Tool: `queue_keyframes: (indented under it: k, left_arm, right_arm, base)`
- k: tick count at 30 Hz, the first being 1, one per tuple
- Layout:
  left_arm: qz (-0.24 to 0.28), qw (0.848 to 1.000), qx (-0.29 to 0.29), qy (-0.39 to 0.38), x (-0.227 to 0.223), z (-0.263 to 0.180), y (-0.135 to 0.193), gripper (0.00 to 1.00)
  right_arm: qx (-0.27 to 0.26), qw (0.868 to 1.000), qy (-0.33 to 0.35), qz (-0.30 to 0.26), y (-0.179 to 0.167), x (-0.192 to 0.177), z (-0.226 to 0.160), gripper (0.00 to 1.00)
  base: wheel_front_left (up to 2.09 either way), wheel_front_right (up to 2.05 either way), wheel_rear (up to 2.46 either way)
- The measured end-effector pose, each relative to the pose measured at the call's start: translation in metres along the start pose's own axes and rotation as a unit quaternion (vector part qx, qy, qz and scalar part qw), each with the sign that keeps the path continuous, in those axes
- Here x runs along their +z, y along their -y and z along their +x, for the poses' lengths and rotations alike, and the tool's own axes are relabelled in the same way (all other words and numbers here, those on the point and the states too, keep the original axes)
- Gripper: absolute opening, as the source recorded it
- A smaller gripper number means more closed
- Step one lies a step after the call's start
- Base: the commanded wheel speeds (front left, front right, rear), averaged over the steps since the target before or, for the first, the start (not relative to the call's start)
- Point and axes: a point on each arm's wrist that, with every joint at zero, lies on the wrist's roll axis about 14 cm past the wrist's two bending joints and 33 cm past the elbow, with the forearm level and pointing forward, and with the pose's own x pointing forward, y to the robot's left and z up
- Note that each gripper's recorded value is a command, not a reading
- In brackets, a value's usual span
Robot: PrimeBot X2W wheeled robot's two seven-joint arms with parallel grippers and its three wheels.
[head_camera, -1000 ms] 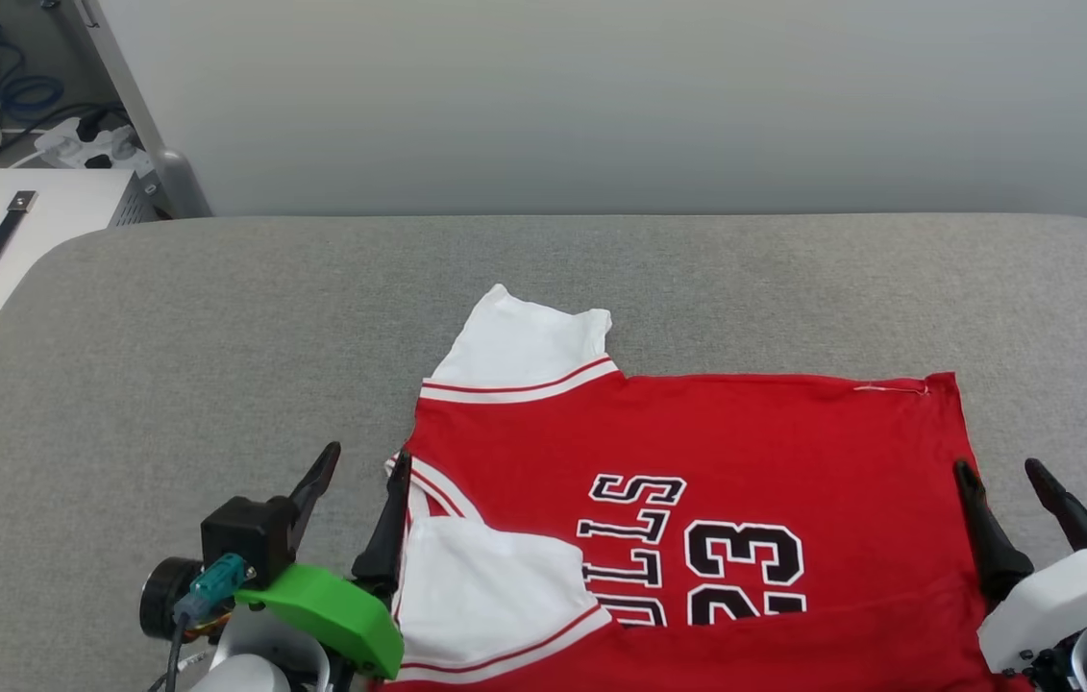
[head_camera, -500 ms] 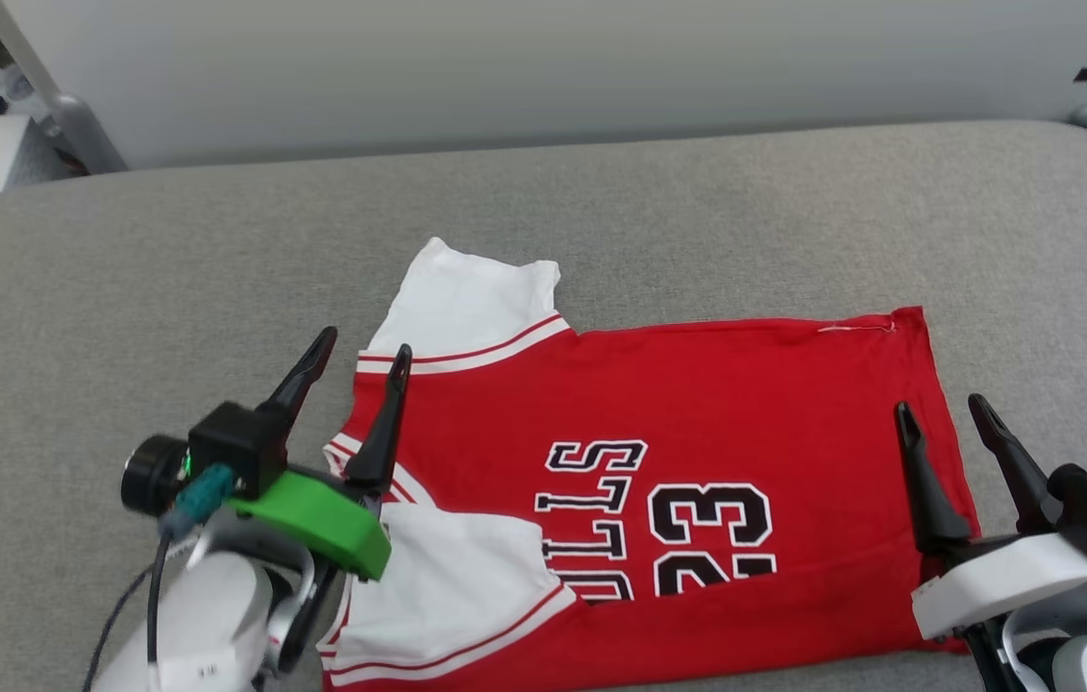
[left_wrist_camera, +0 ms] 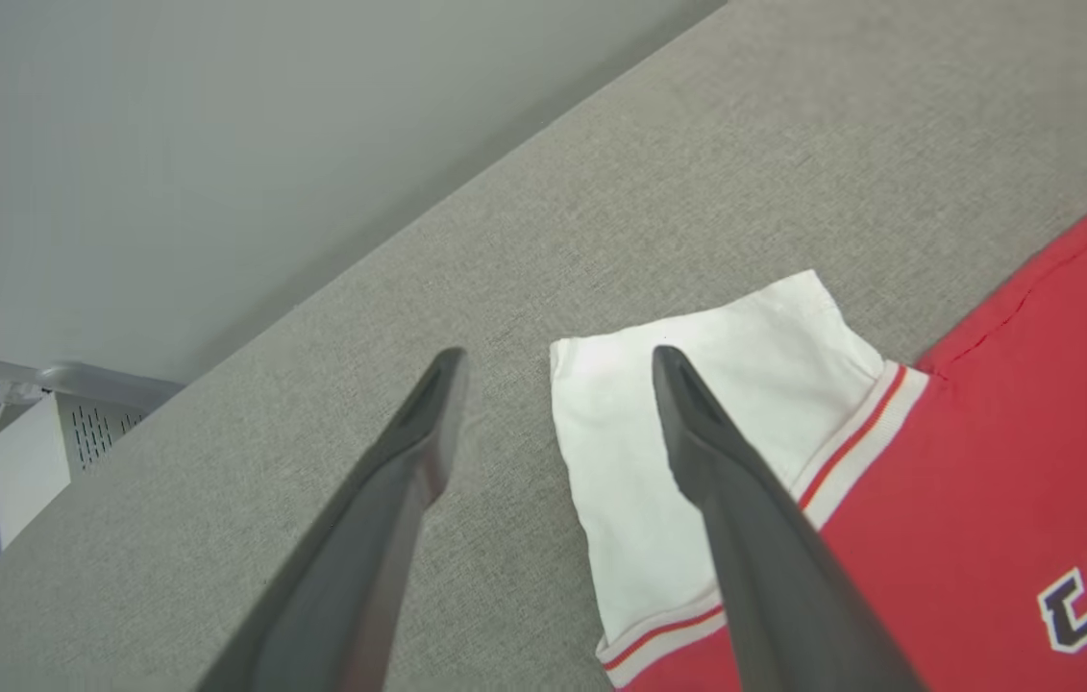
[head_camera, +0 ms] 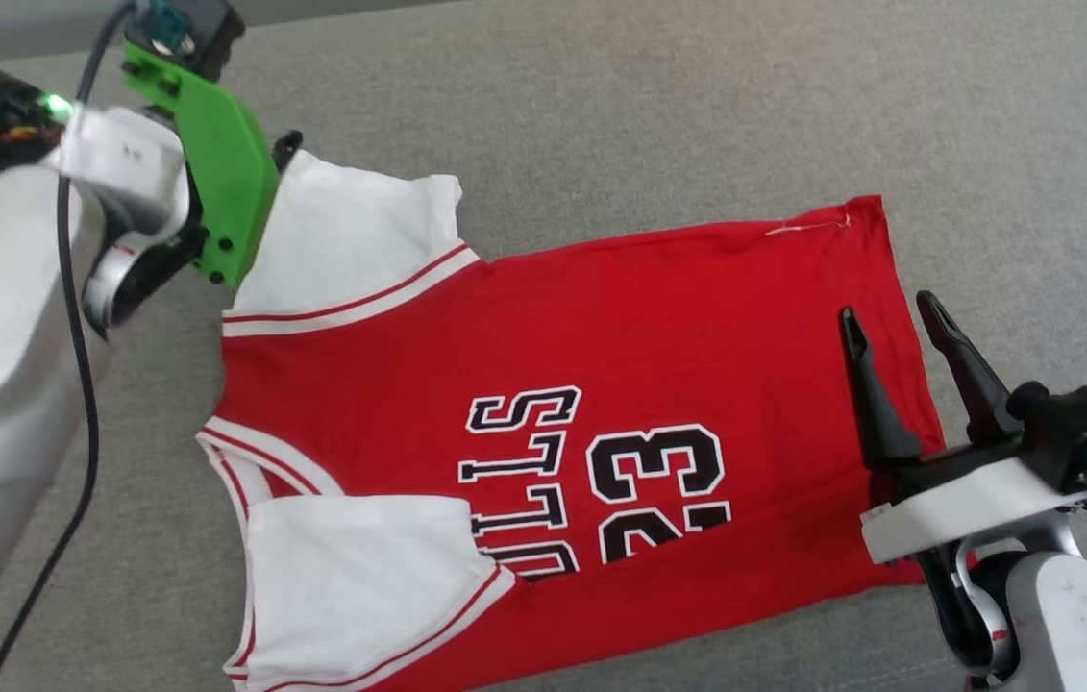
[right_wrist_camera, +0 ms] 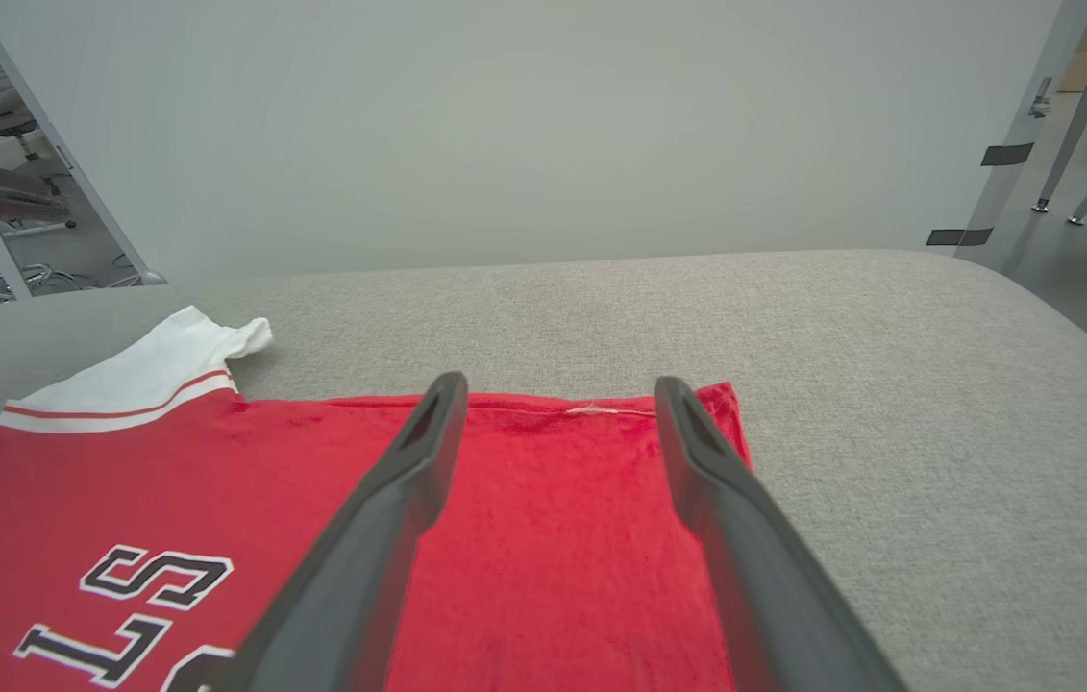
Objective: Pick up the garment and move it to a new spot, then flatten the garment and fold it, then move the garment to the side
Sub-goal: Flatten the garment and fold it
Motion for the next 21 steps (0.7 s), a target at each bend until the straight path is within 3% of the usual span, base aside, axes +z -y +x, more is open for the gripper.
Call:
queue_keyframes:
  k: [4,7,15,20,21]
  left_arm:
    - [-0.025,0.994,-0.038,-0.104,-0.026,0.026,0.005,1.0]
    - [-0.041,0.988,-0.051,-0.141,-0.038,0.045,0.004,1.0]
    - [-0.072,0.977,-0.04,-0.199,-0.081,0.086,-0.01,1.0]
    - [-0.086,0.975,-0.046,-0.198,-0.083,0.1,-0.008,1.0]
    - [-0.086,0.975,-0.046,-0.201,-0.084,0.101,-0.008,0.82]
  right_arm:
    - [-0.006,1.0,-0.007,0.004,0.002,-0.01,0.006,1.0]
    - [-0.011,1.0,-0.02,0.003,0.005,-0.02,0.006,1.0]
    - [-0.032,0.999,-0.041,0.002,0.019,-0.04,0.006,1.0]
    - [-0.047,0.997,-0.055,-0.001,0.027,-0.049,0.001,1.0]
    - [-0.049,0.997,-0.059,-0.001,0.029,-0.052,0.0,1.0]
  base:
    - [0.0,0.0,0.0]
    - [0.0,0.0,0.0]
    - [0.0,0.0,0.0]
    - [0.0,0.0,0.0]
    - [0.0,0.0,0.0]
